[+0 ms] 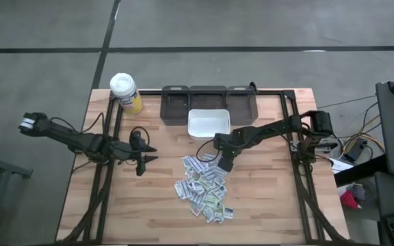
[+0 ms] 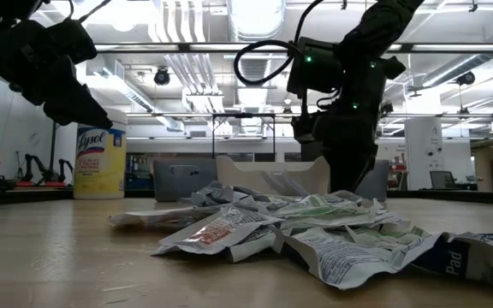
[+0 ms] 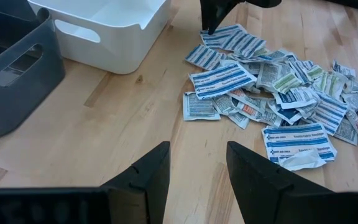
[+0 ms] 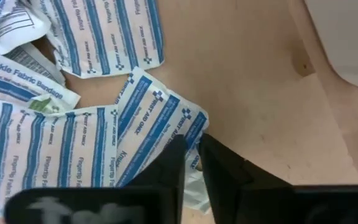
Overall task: Pick & Place First Aid Supplies
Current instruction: Put the blue bandage pack into the right black bin
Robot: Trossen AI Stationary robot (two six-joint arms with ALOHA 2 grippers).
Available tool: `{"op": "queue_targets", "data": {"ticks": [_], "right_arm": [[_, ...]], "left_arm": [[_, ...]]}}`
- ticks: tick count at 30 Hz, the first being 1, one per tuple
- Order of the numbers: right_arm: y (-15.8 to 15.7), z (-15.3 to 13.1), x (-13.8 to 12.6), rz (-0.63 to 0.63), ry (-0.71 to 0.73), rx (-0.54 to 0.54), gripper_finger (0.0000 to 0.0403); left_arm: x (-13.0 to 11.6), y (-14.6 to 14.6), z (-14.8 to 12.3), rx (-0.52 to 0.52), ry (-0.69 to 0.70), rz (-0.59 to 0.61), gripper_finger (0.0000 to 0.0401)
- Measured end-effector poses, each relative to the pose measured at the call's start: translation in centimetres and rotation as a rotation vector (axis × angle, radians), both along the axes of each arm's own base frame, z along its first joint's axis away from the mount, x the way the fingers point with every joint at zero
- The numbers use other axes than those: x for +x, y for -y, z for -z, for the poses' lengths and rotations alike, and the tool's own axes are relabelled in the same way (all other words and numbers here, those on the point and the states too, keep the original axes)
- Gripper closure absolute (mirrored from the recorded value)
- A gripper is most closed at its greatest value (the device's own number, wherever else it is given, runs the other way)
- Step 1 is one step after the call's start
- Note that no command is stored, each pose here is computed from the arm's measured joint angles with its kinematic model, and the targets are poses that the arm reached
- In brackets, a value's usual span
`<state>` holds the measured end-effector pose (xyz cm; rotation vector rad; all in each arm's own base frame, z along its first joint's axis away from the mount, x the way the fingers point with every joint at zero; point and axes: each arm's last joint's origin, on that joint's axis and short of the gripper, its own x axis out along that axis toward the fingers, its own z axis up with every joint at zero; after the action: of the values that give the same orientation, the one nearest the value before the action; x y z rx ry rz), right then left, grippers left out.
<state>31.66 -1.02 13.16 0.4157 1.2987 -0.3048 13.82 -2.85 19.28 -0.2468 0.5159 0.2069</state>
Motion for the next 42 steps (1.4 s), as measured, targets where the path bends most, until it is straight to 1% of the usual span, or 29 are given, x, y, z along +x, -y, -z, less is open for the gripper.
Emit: {"op": "queue_targets", "data": {"ticks": [2, 4, 6, 8, 12, 15, 20, 27, 30, 33, 37, 40, 42], "right_arm": [[-0.1, -0.3, -0.1, -0.003, 0.005, 0.003, 0.0381], [-0.2, -0.7, -0.2, -0.011, 0.004, 0.034, 0.0391], [-0.4, -1.4, -0.4, -0.021, 0.008, 0.064, 0.0393], [-0.5, -2.6, -0.5, -0.031, 0.047, 0.086, 0.0394], [-0.5, -4.3, -1.4, -0.037, 0.058, 0.113, 0.0394], [-0.6, -6.0, -2.1, -0.052, 0.1, 0.135, 0.0394], [-0.6, -8.7, -3.3, -0.074, 0.189, 0.123, 0.0394], [0.2, -12.2, -5.0, -0.068, 0.331, 0.053, 0.0394], [0.8, -13.5, -5.9, -0.036, 0.385, -0.003, 0.0394], [1.9, -14.8, -6.9, 0.042, 0.427, -0.108, 0.0394], [3.9, -16.4, -8.5, 0.229, 0.458, -0.347, 0.0394], [5.8, -17.1, -9.7, 0.4, 0.435, -0.548, 0.0394], [7.2, -17.4, -10.4, 0.498, 0.409, -0.641, 0.0394]], "left_arm": [[0.0, 0.0, 0.0, 0.0, 0.0, 0.0, 0.024], [0.0, 0.0, 0.0, 0.0, 0.0, 0.001, 0.024], [0.0, 0.0, 0.0, 0.0, 0.0, 0.0, 0.024], [0.0, 0.0, 0.0, 0.0, -0.001, 0.0, 0.024], [0.0, 0.0, 0.0, 0.0, -0.001, 0.0, 0.024], [0.0, 0.0, 0.0, 0.0, -0.001, 0.0, 0.024], [0.0, 0.0, 0.0, 0.0, -0.001, 0.0, 0.024], [0.0, 0.0, 0.0, -0.002, 0.0, -0.002, 0.024], [0.0, 0.0, 0.0, -0.002, 0.0, -0.002, 0.024], [0.0, 0.0, 0.0, -0.003, 0.0, -0.002, 0.024], [0.0, 0.0, 0.0, -0.003, 0.0, -0.002, 0.024], [0.0, 0.0, 0.0, -0.003, 0.0, -0.002, 0.024], [0.0, 0.0, 0.0, -0.003, 0.0, -0.002, 0.024]]}}
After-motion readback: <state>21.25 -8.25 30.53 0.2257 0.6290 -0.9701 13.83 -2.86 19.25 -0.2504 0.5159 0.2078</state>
